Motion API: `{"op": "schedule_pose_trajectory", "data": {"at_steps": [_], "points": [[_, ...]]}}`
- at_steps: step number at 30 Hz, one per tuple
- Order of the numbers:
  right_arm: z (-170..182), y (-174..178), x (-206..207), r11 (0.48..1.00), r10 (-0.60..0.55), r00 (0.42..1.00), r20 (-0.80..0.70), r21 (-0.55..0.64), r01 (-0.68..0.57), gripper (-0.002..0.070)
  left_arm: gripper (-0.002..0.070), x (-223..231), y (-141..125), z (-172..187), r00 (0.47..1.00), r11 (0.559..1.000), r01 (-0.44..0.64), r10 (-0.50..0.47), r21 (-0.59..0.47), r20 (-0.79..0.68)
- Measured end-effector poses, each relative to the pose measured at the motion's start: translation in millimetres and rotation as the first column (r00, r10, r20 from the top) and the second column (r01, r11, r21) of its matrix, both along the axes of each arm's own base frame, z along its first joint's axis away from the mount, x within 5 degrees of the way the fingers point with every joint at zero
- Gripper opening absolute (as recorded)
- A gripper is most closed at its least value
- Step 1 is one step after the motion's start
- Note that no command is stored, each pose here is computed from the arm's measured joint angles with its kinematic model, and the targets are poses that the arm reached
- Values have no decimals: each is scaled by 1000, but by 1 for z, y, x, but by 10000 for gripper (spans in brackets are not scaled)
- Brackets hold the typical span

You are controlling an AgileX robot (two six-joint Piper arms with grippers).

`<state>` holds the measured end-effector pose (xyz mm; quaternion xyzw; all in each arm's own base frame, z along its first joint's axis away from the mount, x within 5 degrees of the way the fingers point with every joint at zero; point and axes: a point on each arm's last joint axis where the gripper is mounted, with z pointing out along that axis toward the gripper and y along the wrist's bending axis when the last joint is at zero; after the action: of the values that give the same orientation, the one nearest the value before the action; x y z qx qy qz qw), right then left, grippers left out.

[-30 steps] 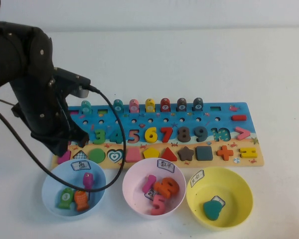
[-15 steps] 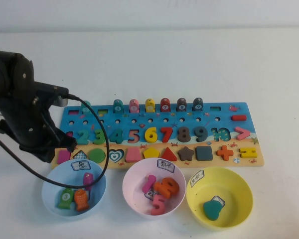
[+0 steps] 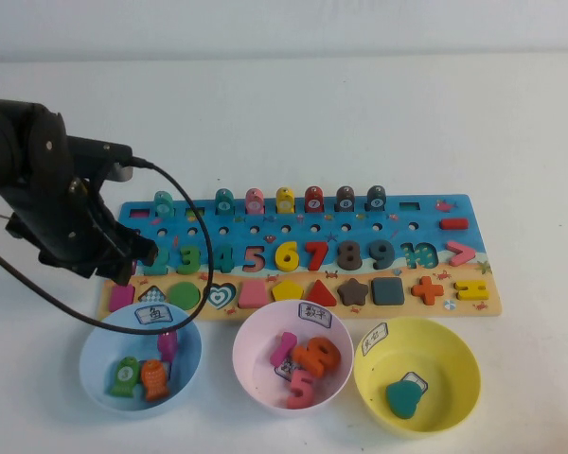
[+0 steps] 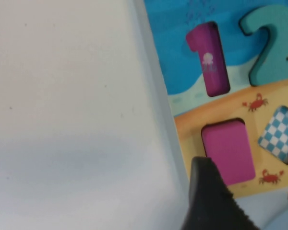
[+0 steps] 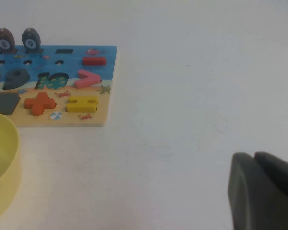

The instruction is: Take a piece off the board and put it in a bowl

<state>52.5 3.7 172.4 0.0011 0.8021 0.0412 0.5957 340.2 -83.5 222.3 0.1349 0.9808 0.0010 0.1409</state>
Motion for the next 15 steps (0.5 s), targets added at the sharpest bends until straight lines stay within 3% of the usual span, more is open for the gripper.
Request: {"op": "schedule_pose_trajectory", "data": {"at_steps": [15], "points": [[0,0,0,1000,0,1000,0,0,0,-17,325,9,-4,-33,997,1000,-21,21,-5,-72]]}}
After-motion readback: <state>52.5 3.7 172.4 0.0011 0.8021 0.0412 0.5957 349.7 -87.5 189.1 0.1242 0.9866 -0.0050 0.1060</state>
